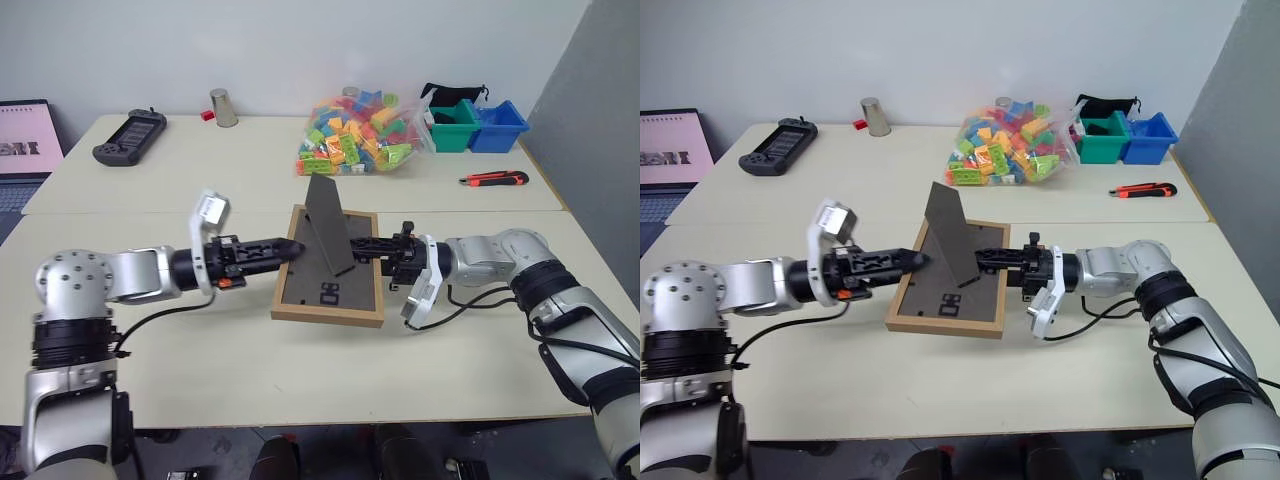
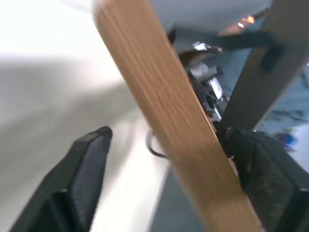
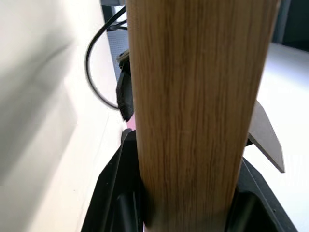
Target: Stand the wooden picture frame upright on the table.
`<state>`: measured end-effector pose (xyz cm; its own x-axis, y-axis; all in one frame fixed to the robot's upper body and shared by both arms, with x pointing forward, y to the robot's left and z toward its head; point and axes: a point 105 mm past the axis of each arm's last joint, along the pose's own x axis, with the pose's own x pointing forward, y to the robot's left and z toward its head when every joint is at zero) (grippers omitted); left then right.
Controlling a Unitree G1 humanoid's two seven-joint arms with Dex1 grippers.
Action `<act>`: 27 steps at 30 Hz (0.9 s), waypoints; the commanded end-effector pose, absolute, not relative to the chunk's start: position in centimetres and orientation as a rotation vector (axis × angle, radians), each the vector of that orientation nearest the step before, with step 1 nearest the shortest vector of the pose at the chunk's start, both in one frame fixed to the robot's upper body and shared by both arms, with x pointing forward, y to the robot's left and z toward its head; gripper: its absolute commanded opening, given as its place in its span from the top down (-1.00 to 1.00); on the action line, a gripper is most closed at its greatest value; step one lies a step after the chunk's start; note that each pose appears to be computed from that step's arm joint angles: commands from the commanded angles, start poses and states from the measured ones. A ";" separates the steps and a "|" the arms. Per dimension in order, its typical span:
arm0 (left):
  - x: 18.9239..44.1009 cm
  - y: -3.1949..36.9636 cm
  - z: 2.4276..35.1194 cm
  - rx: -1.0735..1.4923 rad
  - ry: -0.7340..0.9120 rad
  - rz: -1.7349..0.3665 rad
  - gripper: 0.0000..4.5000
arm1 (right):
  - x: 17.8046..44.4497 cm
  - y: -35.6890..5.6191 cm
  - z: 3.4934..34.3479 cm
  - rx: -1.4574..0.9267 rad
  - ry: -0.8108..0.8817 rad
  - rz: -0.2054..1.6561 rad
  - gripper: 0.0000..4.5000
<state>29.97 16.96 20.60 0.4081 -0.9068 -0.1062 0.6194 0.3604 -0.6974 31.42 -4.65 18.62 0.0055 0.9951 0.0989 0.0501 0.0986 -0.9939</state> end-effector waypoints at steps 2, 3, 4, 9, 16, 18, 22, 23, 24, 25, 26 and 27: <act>29.6 21.1 23.9 -0.416 0.287 -0.880 -0.97 | 33.3 -5.0 20.0 -0.986 -1.133 1.003 0.39; 29.1 21.1 23.9 -0.369 0.277 -0.865 -0.97 | 33.8 -4.7 20.1 -0.952 -1.076 0.998 0.39; 28.8 21.2 23.9 -0.346 0.270 -0.855 -0.97 | 34.1 -4.6 20.2 -0.919 -1.028 1.003 0.39; 26.6 19.3 20.8 -0.136 0.248 -0.788 -0.97 | 38.2 -2.3 22.3 -0.401 -0.596 1.056 0.39; 26.7 18.2 18.8 0.049 0.144 -0.623 -0.97 | 40.9 0.3 21.2 0.050 -0.211 1.109 0.39; 27.1 18.6 18.1 0.103 0.126 -0.565 -0.97 | 41.2 0.7 20.1 0.084 -0.173 1.091 0.39; 27.9 19.2 18.2 0.128 0.067 -0.487 -0.97 | 41.2 1.0 17.2 0.066 -0.105 1.070 0.39; 27.9 19.2 18.2 0.124 0.058 -0.484 -0.97 | 41.1 1.0 16.7 0.071 -0.088 1.071 0.39; 27.9 19.2 18.3 0.124 0.051 -0.483 -0.97 | 41.1 1.0 16.3 0.074 -0.080 1.071 0.39; 28.0 19.3 18.2 0.128 0.048 -0.480 -0.97 | 41.1 0.8 15.8 0.073 -0.068 1.060 0.39; 28.0 19.3 18.1 0.134 0.049 -0.477 -0.97 | 41.2 0.7 15.4 0.075 -0.059 1.048 0.39; 28.1 19.4 18.0 0.143 0.053 -0.477 -0.99 | 41.2 0.5 15.1 0.065 -0.059 1.037 0.25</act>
<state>28.04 19.36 17.35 0.8833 -0.4544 -0.1155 0.4647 0.8811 0.0873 40.94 0.96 15.04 0.4853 0.8713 0.0726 -0.8743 0.4829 0.0485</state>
